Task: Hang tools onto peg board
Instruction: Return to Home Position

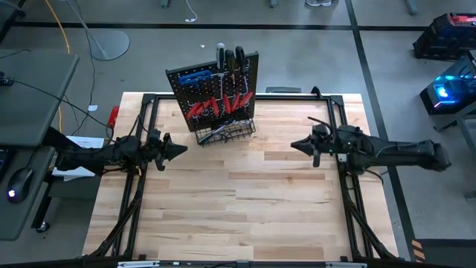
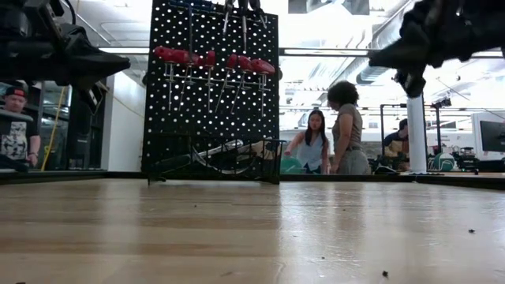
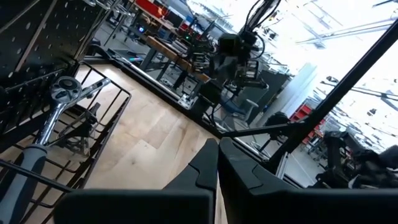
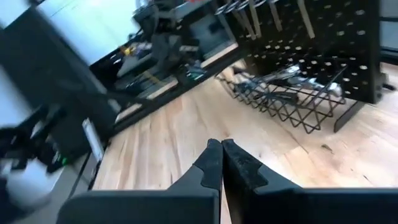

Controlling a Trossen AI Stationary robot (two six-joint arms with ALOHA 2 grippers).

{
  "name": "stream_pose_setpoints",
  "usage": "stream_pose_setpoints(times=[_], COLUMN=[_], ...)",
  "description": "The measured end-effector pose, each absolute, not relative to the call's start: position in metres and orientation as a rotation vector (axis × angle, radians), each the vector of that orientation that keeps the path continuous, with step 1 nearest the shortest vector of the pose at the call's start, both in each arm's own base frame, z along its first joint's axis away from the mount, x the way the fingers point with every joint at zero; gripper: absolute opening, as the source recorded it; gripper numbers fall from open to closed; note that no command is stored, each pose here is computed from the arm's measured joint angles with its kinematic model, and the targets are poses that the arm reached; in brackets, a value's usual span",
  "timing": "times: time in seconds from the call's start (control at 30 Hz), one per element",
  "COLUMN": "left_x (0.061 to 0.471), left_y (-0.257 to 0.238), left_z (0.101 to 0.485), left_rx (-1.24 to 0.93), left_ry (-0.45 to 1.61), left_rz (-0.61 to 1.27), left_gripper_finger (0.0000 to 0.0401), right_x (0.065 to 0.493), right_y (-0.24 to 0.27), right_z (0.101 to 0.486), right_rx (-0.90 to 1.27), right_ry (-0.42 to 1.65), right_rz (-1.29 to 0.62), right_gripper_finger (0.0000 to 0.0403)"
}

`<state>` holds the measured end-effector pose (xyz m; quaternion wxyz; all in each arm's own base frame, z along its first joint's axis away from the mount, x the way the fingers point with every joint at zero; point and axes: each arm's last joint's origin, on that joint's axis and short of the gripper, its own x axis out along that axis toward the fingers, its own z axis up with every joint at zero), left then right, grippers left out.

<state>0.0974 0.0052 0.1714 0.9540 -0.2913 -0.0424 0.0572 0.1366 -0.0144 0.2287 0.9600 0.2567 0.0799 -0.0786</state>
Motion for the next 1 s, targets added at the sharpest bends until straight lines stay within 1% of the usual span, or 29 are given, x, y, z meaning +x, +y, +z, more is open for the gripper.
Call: stream_pose_setpoints(times=[0.1,0.2,0.47,0.63,0.73,0.87,1.0], left_x=[0.097,0.097,0.097,0.097,0.097,0.097,0.097], left_y=[0.005,0.005,0.005,0.005,0.005,0.005,0.005], left_z=[0.171,0.171,0.171,0.171,0.171,0.171,0.171], left_rx=[-0.592,-0.592,-0.592,-0.592,-0.592,-0.592,-0.592], left_ry=[-0.086,-0.086,-0.086,-0.086,-0.086,-0.082,-0.081], left_rz=[0.116,0.116,0.116,0.116,0.116,0.119,0.119], left_gripper_finger=[0.0001,0.0001,0.0001,0.0001,0.0001,0.0001,0.0001], right_x=[0.129,0.122,0.110,0.109,0.111,0.112,0.113], right_y=[-0.020,-0.022,-0.023,-0.021,-0.019,-0.017,-0.018], right_z=[0.214,0.200,0.172,0.150,0.145,0.141,0.139], right_rx=[0.464,0.444,0.443,0.526,0.545,0.471,0.492], right_ry=[0.169,0.158,0.116,0.167,0.215,0.269,0.283], right_rz=[-0.099,-0.086,-0.131,-0.154,-0.167,-0.176,-0.181], right_gripper_finger=[0.0000,0.0000,0.0000,0.0000,0.0000,0.0000,0.0000])
